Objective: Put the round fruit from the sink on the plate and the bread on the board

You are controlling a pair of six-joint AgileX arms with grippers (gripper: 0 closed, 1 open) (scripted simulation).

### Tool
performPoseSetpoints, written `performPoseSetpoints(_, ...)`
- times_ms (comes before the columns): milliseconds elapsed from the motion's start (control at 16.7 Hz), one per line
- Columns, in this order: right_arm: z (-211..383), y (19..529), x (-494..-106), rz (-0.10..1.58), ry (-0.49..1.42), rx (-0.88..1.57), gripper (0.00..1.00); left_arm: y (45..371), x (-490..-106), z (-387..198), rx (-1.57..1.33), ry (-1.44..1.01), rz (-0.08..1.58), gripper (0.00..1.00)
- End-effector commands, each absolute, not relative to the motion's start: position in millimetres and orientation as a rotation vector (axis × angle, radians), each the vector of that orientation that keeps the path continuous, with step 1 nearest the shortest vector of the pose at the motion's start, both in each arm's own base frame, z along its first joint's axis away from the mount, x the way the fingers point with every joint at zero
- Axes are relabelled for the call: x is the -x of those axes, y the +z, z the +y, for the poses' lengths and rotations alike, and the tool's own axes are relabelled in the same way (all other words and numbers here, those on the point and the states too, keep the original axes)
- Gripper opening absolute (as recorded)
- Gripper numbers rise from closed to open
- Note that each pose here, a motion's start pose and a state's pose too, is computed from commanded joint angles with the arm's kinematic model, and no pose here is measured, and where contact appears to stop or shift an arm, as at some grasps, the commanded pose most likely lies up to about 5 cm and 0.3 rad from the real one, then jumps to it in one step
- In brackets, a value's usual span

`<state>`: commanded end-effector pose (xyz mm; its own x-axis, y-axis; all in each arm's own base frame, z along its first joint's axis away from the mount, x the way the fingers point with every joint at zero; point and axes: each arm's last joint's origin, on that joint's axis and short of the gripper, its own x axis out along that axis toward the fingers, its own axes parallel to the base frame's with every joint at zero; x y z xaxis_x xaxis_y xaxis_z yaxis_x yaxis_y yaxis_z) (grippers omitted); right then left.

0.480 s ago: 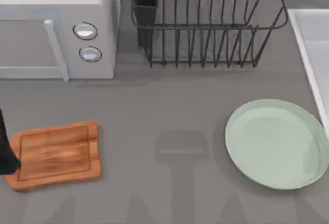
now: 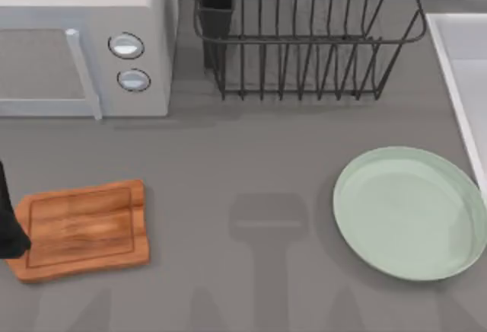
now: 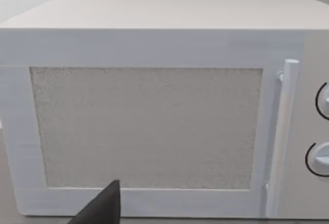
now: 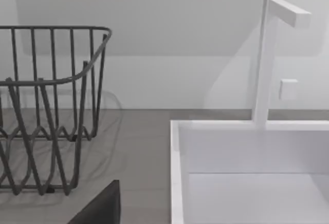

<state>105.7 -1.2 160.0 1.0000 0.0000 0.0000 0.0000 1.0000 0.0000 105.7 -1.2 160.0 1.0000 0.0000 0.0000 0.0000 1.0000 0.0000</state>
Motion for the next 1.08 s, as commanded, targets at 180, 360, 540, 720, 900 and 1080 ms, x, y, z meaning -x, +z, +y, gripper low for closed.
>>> performPoseSetpoints(180,-1.2,160.0,-105.7,0.000,0.000,0.000,1.00,160.0,-105.7,-1.2,0.000,0.000,0.000,1.00)
performPoseSetpoints(360,-1.2,160.0,-105.7,0.000,0.000,0.000,1.00,160.0,-105.7,-1.2,0.000,0.000,0.000,1.00)
performPoseSetpoints(540,-1.2,160.0,-105.7,0.000,0.000,0.000,1.00,160.0,-105.7,-1.2,0.000,0.000,0.000,1.00)
performPoseSetpoints(720,-1.2,160.0,-105.7,0.000,0.000,0.000,1.00,160.0,-105.7,-1.2,0.000,0.000,0.000,1.00)
performPoseSetpoints(900,-1.2,160.0,-105.7,0.000,0.000,0.000,1.00,160.0,-105.7,-1.2,0.000,0.000,0.000,1.00)
performPoseSetpoints(1080,-2.0,165.4,-105.9,0.022,-0.008,0.008,1.00,160.0,-105.7,-1.2,0.000,0.000,0.000,1.00)
